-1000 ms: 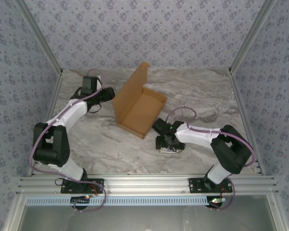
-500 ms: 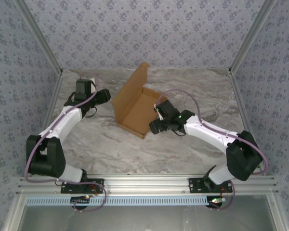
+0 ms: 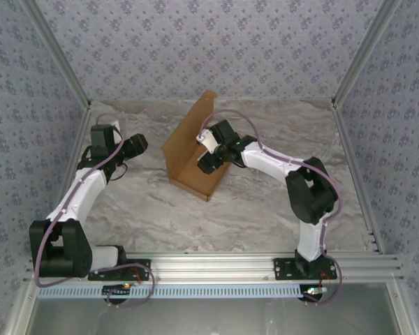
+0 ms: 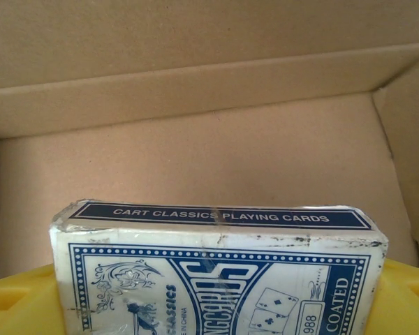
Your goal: Fold the paper box
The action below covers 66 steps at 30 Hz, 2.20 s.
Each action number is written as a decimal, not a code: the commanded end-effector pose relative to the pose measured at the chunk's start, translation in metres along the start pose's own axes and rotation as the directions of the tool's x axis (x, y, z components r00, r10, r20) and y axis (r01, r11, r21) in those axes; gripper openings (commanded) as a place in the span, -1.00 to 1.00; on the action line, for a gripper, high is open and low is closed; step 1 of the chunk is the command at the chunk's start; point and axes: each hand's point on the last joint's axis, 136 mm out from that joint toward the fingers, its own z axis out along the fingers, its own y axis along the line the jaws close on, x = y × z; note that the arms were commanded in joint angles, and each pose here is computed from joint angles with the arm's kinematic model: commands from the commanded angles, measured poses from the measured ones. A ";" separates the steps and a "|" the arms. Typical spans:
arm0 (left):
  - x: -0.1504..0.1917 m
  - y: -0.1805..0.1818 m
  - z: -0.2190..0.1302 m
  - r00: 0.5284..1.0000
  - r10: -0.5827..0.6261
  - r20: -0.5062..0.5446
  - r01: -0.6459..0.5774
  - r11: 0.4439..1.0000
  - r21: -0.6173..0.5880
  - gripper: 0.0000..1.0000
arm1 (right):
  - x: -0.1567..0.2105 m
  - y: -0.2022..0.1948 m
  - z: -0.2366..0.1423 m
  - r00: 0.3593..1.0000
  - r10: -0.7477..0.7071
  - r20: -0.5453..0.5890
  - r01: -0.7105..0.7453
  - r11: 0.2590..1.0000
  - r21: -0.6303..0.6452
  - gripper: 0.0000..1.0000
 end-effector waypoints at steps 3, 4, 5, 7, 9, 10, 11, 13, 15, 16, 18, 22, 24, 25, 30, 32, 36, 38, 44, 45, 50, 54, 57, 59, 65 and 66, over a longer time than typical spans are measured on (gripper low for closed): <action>-0.007 -0.005 -0.017 0.999 0.008 0.044 -0.009 1.000 0.016 0.48 | 0.004 0.001 0.024 0.996 -0.073 -0.048 0.071 0.997 -0.038 0.76; -0.008 -0.004 -0.018 0.999 0.009 0.048 -0.009 1.000 0.011 0.48 | 0.007 0.001 0.027 0.995 -0.076 -0.060 0.074 0.997 -0.037 0.76; -0.009 -0.004 -0.020 0.999 0.010 0.052 -0.011 1.000 0.008 0.48 | 0.010 0.000 0.031 0.995 -0.074 -0.072 0.072 0.997 -0.032 0.77; -0.009 -0.007 -0.022 0.998 0.012 0.054 -0.013 1.000 0.018 0.48 | 0.013 -0.003 0.035 0.995 -0.064 -0.080 0.062 0.998 -0.024 0.79; -0.009 -0.010 -0.025 0.998 0.012 0.054 -0.014 0.999 0.034 0.47 | 0.015 -0.005 0.039 0.995 -0.047 -0.084 0.046 0.999 -0.019 0.84; -0.009 -0.012 -0.027 0.998 0.013 0.055 -0.015 0.999 0.040 0.47 | 0.014 -0.006 0.039 0.996 -0.041 -0.081 0.039 0.999 -0.017 0.87; -0.009 -0.013 -0.030 0.998 0.011 0.061 -0.014 0.999 0.045 0.47 | 0.014 -0.007 0.039 0.996 -0.038 -0.081 0.037 0.999 -0.013 0.90; -0.010 -0.016 -0.034 0.997 0.011 0.073 -0.015 0.998 0.055 0.47 | 0.011 -0.007 0.038 0.997 -0.032 -0.074 0.031 0.999 -0.011 0.95; -0.010 -0.017 -0.037 0.997 0.011 0.077 -0.015 0.998 0.061 0.47 | 0.010 -0.008 0.036 0.997 -0.020 -0.070 0.019 1.000 -0.009 0.98; -0.008 -0.017 -0.038 0.997 0.011 0.075 -0.015 0.998 0.061 0.47 | 0.009 -0.008 0.035 0.998 -0.014 -0.064 0.013 1.000 -0.010 0.98; -0.005 -0.017 -0.039 0.998 0.012 0.070 -0.017 0.998 0.065 0.47 | 0.007 -0.008 0.032 0.998 0.000 -0.056 -0.001 1.000 -0.015 0.97; 0.003 -0.015 -0.039 0.998 0.004 0.056 -0.007 0.998 0.068 0.47 | 0.000 -0.009 0.022 0.999 0.020 -0.031 -0.020 1.000 -0.014 0.98; 0.009 -0.013 -0.039 0.999 -0.003 0.052 -0.001 0.998 0.067 0.46 | -0.006 -0.011 0.009 0.999 0.046 0.008 -0.046 0.999 -0.015 0.98; 0.012 -0.011 -0.038 0.999 -0.009 0.049 0.006 0.998 0.063 0.47 | -0.009 -0.012 0.002 0.998 0.060 0.030 -0.060 0.998 -0.019 0.98; 0.033 -0.005 -0.034 0.999 -0.039 0.009 0.039 0.997 0.067 0.47 | -0.004 -0.046 -0.030 0.971 0.206 0.118 -0.207 0.978 -0.004 0.98; 0.042 -0.005 -0.031 0.999 -0.044 -0.011 0.045 0.997 0.069 0.47 | 0.005 -0.069 -0.031 0.958 0.262 0.116 -0.268 0.963 0.038 0.96; 0.056 -0.004 -0.026 0.997 -0.053 -0.049 0.056 0.996 0.067 0.46 | 0.019 -0.112 -0.025 0.917 0.383 0.111 -0.394 0.914 0.099 0.92; 0.064 -0.004 -0.022 0.995 -0.056 -0.076 0.062 0.996 0.071 0.46 | 0.021 -0.126 -0.019 0.898 0.425 0.111 -0.435 0.896 0.093 0.90; 0.089 0.006 -0.008 0.981 -0.063 -0.182 0.070 0.997 0.028 0.46 | 0.022 -0.143 0.010 0.869 0.487 0.084 -0.491 0.871 0.032 0.90; 0.094 0.008 -0.006 0.977 -0.067 -0.200 0.073 0.997 0.021 0.45 | 0.022 -0.144 0.015 0.867 0.491 0.081 -0.494 0.869 0.022 0.90; 0.122 0.009 0.007 0.953 -0.054 -0.298 0.058 0.998 0.007 0.43 | 0.021 -0.135 0.031 0.864 0.501 0.040 -0.499 0.865 -0.059 0.89; 0.145 0.009 0.016 0.928 -0.057 -0.369 0.062 0.998 0.003 0.39 | 0.027 -0.127 0.033 0.859 0.512 0.010 -0.510 0.857 -0.075 0.86; 0.159 0.014 0.018 0.919 -0.076 -0.388 0.079 0.997 -0.007 0.35 | 0.032 -0.121 0.030 0.856 0.517 -0.007 -0.516 0.852 -0.084 0.85; 0.164 0.020 0.017 0.916 -0.078 -0.393 0.073 0.997 -0.028 0.33 | 0.033 -0.118 0.026 0.853 0.522 -0.007 -0.520 0.849 -0.095 0.85; 0.179 0.028 0.021 0.901 -0.080 -0.427 0.068 0.997 -0.043 0.27 | 0.032 -0.103 0.016 0.837 0.547 0.000 -0.541 0.829 -0.142 0.83; 0.182 0.026 0.023 0.896 -0.076 -0.437 0.068 0.997 -0.035 0.25 | 0.033 -0.100 0.014 0.835 0.550 -0.001 -0.545 0.826 -0.146 0.83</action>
